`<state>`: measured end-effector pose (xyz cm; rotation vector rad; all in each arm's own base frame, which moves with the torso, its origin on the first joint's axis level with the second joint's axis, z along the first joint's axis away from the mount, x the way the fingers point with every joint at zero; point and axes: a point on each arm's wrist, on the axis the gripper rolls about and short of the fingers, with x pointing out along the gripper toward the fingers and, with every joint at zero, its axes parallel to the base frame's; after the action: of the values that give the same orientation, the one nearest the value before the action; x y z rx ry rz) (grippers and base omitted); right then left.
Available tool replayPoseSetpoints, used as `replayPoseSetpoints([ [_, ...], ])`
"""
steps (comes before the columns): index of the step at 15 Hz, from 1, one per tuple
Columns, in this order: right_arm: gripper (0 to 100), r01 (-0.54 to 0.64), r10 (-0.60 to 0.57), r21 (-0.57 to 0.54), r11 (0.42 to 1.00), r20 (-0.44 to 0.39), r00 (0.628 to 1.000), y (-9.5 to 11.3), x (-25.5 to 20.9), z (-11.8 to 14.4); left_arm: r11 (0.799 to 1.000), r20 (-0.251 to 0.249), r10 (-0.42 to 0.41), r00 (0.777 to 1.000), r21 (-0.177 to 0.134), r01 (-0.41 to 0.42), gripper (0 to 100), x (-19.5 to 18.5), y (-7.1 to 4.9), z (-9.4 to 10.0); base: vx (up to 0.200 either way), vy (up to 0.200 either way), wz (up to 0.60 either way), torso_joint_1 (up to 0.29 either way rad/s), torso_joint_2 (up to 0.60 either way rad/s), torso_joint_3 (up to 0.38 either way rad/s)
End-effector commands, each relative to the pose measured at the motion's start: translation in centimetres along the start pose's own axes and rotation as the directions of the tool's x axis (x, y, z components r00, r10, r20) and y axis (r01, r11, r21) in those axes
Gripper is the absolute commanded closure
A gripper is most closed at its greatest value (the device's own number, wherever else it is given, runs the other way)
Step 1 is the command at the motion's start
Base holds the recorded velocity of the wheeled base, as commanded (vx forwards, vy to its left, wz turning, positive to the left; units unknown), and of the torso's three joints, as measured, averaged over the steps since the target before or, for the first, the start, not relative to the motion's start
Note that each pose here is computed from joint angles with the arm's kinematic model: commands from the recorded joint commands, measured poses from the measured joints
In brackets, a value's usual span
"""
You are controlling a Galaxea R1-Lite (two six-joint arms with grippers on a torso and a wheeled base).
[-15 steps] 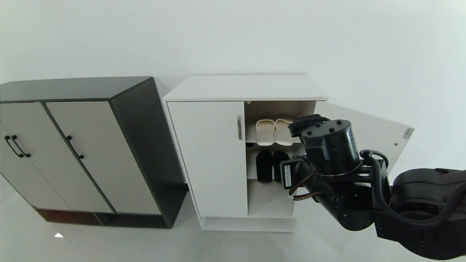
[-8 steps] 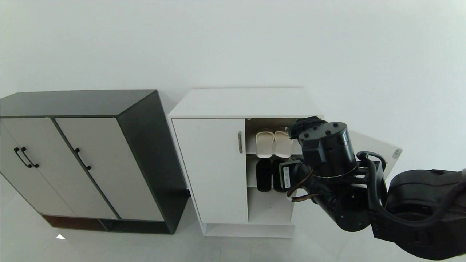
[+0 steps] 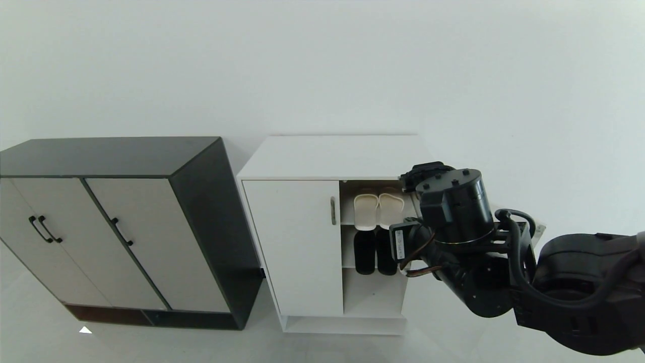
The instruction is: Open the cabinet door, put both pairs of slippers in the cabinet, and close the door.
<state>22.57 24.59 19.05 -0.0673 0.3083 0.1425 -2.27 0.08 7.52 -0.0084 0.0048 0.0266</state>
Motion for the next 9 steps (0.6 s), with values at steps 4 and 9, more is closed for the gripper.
replayPoseSetpoints([
  [4, 100, 0.019, -0.019, 0.005, 1.0, -0.003, 1.0, -0.5, 0.5, 0.0, 1.0, 0.0, 0.003, 1.0, -0.001, -0.003, 100, 0.0, 0.0, 0.0, 0.0, 0.0, -0.45, 0.005, -0.01, -0.005],
  [9, 100, 0.054, -0.054, -0.004, 0.999, -0.013, 0.998, -1.3, 1.5, -0.1, 1.0, 0.0, 0.003, 1.0, -0.002, -0.003, 100, 0.0, 0.0, 0.0, 0.0, 0.0, -0.6, 0.003, 0.0, 0.0],
])
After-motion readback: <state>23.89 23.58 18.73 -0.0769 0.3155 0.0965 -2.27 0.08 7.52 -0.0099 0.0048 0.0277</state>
